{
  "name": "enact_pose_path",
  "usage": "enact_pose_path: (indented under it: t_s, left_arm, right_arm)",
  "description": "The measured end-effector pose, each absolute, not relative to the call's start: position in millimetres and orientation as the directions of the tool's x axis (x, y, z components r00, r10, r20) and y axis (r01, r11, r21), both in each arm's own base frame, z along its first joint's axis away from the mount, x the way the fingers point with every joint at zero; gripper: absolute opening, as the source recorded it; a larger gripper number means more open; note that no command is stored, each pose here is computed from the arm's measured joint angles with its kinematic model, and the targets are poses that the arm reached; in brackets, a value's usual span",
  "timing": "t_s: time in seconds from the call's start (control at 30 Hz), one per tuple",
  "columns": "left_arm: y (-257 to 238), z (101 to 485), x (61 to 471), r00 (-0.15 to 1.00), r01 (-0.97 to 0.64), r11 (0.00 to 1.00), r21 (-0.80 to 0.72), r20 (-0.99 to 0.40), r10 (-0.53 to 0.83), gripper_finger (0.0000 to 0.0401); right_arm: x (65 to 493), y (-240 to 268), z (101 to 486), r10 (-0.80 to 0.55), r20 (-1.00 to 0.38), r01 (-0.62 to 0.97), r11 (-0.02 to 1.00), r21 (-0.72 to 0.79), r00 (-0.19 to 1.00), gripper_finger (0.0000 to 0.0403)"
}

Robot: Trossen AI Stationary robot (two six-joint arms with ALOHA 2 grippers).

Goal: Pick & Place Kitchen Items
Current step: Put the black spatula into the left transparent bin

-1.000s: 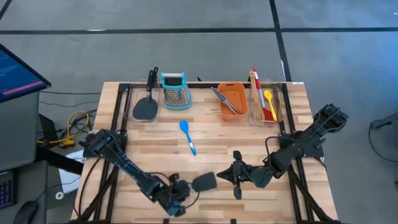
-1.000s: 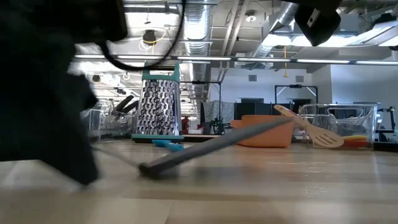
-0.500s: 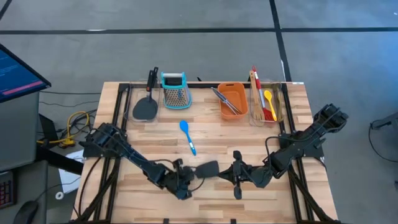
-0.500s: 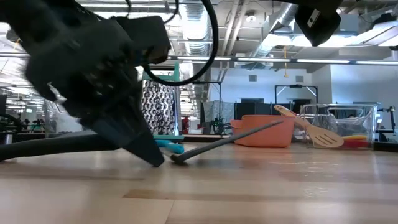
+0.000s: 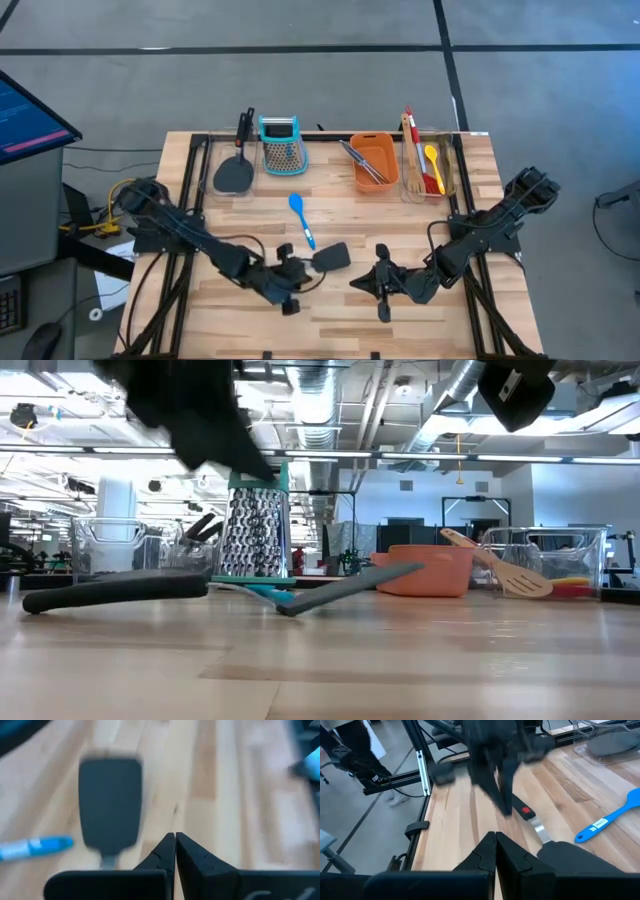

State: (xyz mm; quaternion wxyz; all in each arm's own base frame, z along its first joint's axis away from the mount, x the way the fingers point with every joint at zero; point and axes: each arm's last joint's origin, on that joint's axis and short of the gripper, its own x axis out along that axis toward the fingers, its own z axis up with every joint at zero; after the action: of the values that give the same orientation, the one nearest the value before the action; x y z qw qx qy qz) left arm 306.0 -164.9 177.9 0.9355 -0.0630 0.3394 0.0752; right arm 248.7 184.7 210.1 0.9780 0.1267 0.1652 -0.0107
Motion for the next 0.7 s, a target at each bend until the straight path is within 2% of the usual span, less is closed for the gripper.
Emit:
enact_pose_path:
  t_s: [0.1,0.23,0.33,0.7]
  left_arm:
    - [-160.7,205.6,298.8,0.808,-0.140,0.989,-0.050,-0.583,0.085,0.0001]
    - [-147.7,221.4,284.1,0.823,-0.057,0.998,-0.024,-0.568,0.034,0.0001]
    - [-140.2,224.3,269.8,0.826,-0.018,1.000,-0.018,-0.564,0.004,0.0001]
    - [-121.8,210.9,233.8,0.824,-0.046,0.996,-0.077,-0.566,-0.006,0.0003]
  right_arm:
    - [248.6,184.9,210.2,0.022,-0.326,0.063,0.967,0.246,0.945,0.0000]
    - [248.6,184.9,210.3,0.022,-0.324,0.062,0.967,0.248,0.946,0.0000]
    - [248.6,184.9,210.1,0.022,-0.326,0.063,0.967,0.245,0.945,0.0000]
    - [248.3,183.5,207.8,0.013,-0.346,0.063,0.976,0.207,0.938,0.0000]
